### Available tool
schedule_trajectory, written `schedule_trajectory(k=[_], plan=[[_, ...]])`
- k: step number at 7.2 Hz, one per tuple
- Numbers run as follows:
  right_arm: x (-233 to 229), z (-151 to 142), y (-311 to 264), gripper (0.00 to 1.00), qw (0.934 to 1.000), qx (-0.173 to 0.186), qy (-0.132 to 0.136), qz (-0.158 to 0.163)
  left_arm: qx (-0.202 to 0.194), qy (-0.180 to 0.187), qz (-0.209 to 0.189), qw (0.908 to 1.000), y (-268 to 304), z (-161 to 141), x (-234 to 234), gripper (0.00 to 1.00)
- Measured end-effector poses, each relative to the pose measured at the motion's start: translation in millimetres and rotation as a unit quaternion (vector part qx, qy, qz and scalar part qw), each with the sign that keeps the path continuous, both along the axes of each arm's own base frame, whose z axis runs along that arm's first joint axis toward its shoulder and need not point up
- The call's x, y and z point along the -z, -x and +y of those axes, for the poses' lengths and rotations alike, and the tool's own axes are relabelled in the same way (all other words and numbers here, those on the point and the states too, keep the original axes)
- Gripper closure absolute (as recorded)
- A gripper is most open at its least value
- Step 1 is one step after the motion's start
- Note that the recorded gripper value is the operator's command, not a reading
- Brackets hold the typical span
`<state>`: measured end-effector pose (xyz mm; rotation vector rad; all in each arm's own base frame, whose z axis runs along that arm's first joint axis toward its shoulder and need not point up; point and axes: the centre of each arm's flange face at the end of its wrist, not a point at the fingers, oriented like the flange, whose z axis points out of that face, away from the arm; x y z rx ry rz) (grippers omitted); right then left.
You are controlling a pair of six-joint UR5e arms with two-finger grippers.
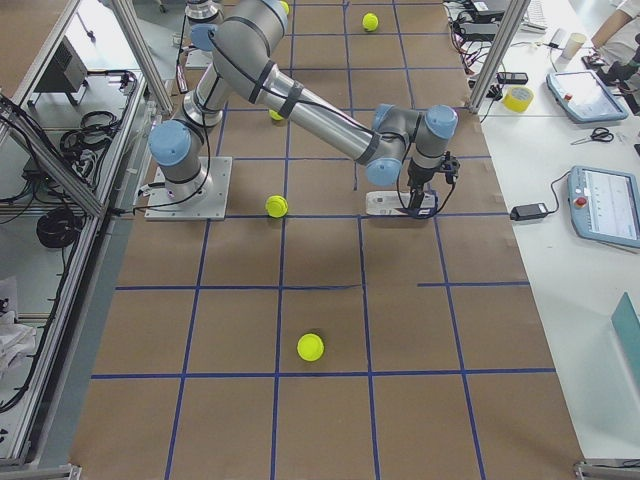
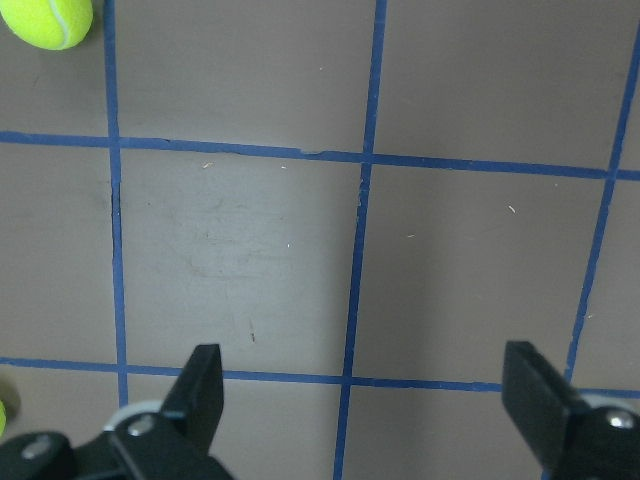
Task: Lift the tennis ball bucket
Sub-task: 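Lower the right gripper and close it around the can's body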
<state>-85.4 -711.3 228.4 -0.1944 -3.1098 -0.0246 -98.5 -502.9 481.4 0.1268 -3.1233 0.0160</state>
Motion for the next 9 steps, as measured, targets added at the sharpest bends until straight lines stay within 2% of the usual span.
schedule_trajectory(k=[5,9], plan=[[22.9,3.1,-0.1,0.0,0.9998,0.001,-0.018,-0.007,0.0,-0.003,-0.006,1.0,-2.6,6.5,1.9,0.0],[28.7,3.4,-0.3,0.0,0.9998,0.001,-0.021,-0.008,-0.001,-0.002,-0.007,1.0,-3.4,7.1,2.9,0.0]])
